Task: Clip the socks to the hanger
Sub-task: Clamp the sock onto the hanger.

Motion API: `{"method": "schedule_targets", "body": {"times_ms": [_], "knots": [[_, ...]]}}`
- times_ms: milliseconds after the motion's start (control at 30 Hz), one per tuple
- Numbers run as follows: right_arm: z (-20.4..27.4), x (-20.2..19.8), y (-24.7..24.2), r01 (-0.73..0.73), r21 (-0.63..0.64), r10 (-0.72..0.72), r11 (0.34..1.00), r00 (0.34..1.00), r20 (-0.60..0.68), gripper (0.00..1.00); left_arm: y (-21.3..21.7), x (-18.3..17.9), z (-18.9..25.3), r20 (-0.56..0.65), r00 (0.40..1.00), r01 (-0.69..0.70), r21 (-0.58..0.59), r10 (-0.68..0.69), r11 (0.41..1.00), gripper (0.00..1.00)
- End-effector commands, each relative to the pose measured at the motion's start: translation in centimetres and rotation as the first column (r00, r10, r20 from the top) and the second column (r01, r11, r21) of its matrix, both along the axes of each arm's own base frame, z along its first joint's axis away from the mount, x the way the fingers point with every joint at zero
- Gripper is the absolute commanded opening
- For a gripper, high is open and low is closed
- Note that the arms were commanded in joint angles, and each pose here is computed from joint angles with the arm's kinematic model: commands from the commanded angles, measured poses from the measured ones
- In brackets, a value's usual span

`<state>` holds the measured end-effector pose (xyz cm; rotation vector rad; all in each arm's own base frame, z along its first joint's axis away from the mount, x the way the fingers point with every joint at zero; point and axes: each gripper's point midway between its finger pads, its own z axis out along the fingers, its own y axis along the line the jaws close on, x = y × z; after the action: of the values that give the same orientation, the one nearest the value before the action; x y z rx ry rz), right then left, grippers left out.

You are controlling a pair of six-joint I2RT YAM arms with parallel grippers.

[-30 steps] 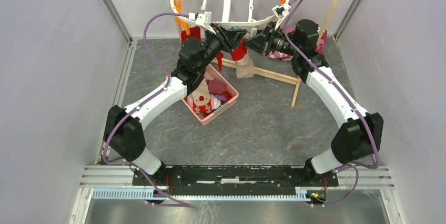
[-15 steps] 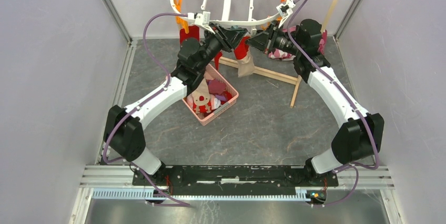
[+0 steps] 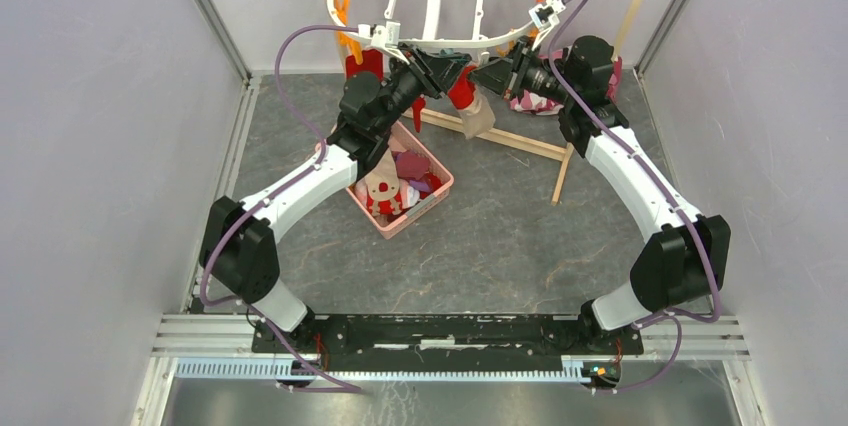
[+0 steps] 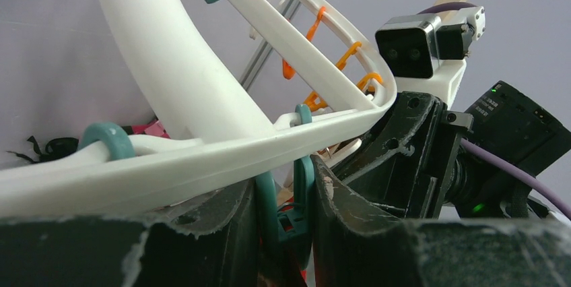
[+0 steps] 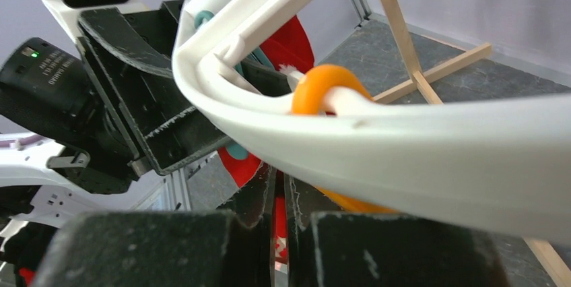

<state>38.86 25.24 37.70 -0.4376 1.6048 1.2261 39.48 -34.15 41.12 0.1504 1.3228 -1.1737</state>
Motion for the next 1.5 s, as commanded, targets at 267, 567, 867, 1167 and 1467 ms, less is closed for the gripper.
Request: {"method": "schedule_targets", "body": {"times_ms": [267, 567, 867, 1167, 1467], "knots": [[2.5, -0.6, -0.1, -0.011, 0.091, 0.01, 0.996, 1.0, 0.01, 0.0, -0.8, -1.6, 2.0, 0.044, 0.996, 0.082, -0.042, -0.08, 0.996, 0.03], [1.8, -0.4, -0.1, -0.005, 0.071, 0.005, 0.997, 1.0, 0.001, 0.0, -0.7, -1.5, 2.2, 0.021, 0.997, 0.077, -0.064, -0.075, 0.995, 0.2], [1.3, -0.6, -0.1, -0.011, 0.052, 0.011, 0.999, 1.0, 0.004, 0.0, -0.3, -1.6, 2.5, 0.007, 0.998, 0.069, -0.075, -0.069, 0.995, 0.54], [1.4, -1.0, -0.1, -0.028, 0.034, 0.027, 0.999, 0.999, 0.036, 0.27, 0.1, -2.0, 3.3, 0.005, 0.998, 0.061, -0.089, -0.061, 0.994, 0.78], [0.2, -2.2, -0.8, -0.034, -0.109, 0.05, 0.993, 0.987, 0.152, 0.64, 3.0, -2.9, 2.0, -0.128, 0.991, -0.051, -0.021, 0.048, 0.998, 0.88]]}}
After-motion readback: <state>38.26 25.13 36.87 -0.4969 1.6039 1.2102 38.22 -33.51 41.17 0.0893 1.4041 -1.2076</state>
